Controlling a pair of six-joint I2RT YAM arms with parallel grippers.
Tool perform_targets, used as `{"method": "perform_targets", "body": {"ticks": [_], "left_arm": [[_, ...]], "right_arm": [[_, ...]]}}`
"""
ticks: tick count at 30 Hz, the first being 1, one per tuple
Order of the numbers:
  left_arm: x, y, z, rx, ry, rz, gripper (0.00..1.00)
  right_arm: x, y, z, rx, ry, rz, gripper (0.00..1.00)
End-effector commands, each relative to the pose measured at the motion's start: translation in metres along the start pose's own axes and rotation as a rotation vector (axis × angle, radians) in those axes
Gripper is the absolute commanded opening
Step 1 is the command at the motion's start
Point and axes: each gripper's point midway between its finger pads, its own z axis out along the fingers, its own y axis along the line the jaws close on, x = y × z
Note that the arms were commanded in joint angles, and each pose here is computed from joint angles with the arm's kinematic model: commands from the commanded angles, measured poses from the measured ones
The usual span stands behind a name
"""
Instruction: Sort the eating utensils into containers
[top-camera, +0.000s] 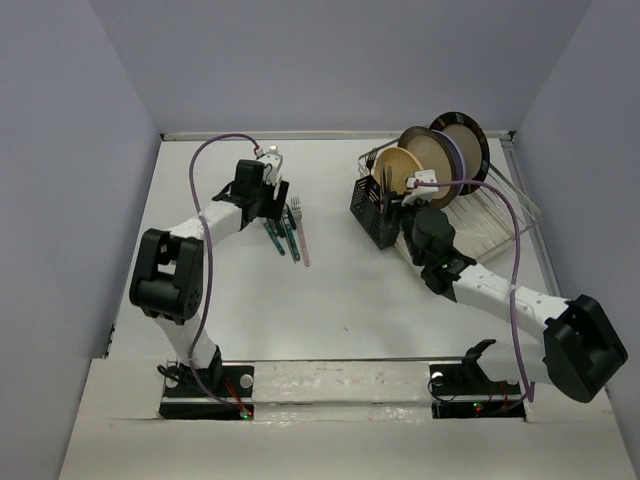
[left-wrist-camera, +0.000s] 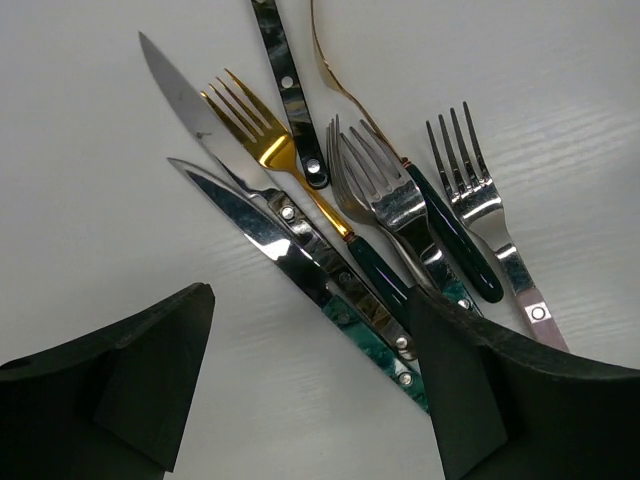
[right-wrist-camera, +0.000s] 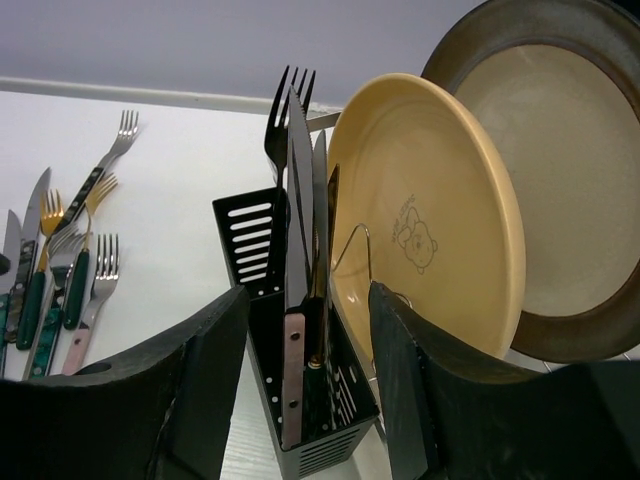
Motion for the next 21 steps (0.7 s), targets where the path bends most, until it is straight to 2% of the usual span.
{"method": "perform_targets", "body": {"ticks": [1,14,17,21], "left_arm": [[0.025,0.003,0.016,-0.058,0.128,-0.042,0.88],[0.071,-0.007,0.035,-0.087,0.223,-0.013,0.88],[0.082,-0.008,0.033,-0.084,0.252,-0.020,0.84],[0.080,-0.010,0.019,-0.059,0.226,-0.025,0.85]], "right_arm": [[-0.018,0.000,-0.004,-0.022,-0.037,0.033,0.57],[-0.018,-0.009,-0.017,-0.010,-0.057,0.050,0.56],[-0.021,-0.008,-0.019,-0.018,-0.064,0.054,0.56],[-0.021,-0.008,-0.019,-0.021,-0.064,0.049,0.56]]}}
